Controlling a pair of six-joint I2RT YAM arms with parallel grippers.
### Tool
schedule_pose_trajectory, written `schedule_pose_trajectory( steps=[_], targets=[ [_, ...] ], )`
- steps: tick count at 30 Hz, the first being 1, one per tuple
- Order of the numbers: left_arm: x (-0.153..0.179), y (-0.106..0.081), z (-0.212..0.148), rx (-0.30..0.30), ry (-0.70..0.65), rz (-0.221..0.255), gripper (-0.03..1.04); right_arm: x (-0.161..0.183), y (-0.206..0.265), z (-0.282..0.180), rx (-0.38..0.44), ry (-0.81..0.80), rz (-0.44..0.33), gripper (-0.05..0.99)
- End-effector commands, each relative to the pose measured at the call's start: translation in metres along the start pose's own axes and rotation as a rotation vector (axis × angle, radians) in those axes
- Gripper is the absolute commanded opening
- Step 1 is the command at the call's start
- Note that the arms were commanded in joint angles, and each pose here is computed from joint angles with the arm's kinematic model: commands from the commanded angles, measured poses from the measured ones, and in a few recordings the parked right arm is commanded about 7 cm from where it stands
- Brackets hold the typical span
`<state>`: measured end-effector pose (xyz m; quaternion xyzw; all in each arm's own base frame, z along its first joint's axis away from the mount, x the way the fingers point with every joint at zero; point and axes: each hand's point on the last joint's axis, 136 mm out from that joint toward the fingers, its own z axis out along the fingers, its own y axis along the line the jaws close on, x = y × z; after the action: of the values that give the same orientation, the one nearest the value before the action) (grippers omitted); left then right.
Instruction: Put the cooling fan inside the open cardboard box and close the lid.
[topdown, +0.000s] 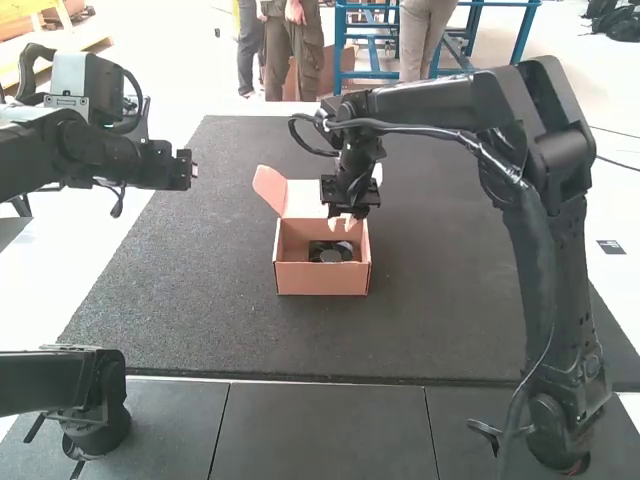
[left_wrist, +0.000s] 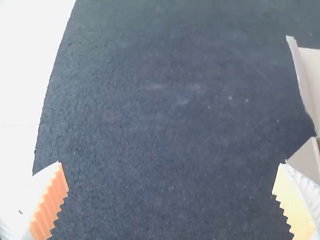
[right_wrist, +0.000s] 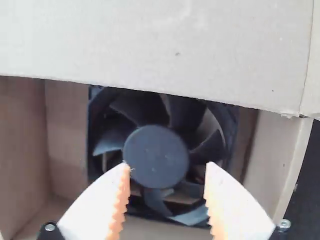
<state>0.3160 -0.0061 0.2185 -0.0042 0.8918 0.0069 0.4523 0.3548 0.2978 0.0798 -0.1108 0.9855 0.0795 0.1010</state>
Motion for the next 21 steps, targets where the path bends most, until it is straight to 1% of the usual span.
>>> schedule_pose_trajectory(
  steps=[1, 2, 4, 6, 8, 10, 11, 14, 16, 19, 21],
  targets=[
    [-0.016, 0.002, -0.004, -0.008, -0.036, 0.008, 0.97, -0.016, 0.020, -0.024, -0.066, -0.050, -0.013, 0.68],
    [-0.016, 0.002, -0.004, -0.007, -0.041, 0.008, 0.97, -0.019, 0.024, -0.031, -0.086, -0.052, -0.012, 0.75],
    [-0.018, 0.001, -0.003, -0.007, -0.046, 0.007, 0.97, -0.028, 0.037, -0.052, -0.151, -0.069, -0.013, 0.82],
    [-0.017, 0.001, 0.000, -0.008, -0.036, 0.008, 0.97, -0.036, 0.049, -0.074, -0.205, -0.089, -0.019, 0.86],
    [-0.014, 0.001, 0.005, -0.008, -0.020, 0.007, 0.97, -0.045, 0.053, -0.083, -0.236, -0.129, -0.010, 0.90],
    [-0.013, 0.001, 0.011, -0.008, -0.009, 0.005, 0.97, -0.050, 0.051, -0.108, -0.252, -0.184, -0.027, 0.91],
    [-0.012, 0.001, 0.014, -0.008, -0.003, 0.002, 0.97, -0.048, 0.044, -0.115, -0.238, -0.187, -0.023, 0.91],
    [-0.005, 0.002, 0.027, -0.014, 0.040, -0.037, 0.97, -0.042, 0.018, -0.122, -0.189, -0.168, 0.010, 0.91],
    [-0.003, 0.001, 0.035, -0.015, 0.060, -0.052, 0.97, -0.042, 0.000, -0.124, -0.149, -0.179, -0.014, 0.91],
    [-0.005, -0.001, 0.047, -0.014, 0.061, -0.060, 0.97, -0.047, -0.016, -0.136, -0.130, -0.244, -0.028, 0.91],
    [-0.008, -0.002, 0.055, -0.012, 0.057, -0.059, 0.97, -0.050, -0.024, -0.138, -0.116, -0.290, -0.056, 0.91]
  ],
)
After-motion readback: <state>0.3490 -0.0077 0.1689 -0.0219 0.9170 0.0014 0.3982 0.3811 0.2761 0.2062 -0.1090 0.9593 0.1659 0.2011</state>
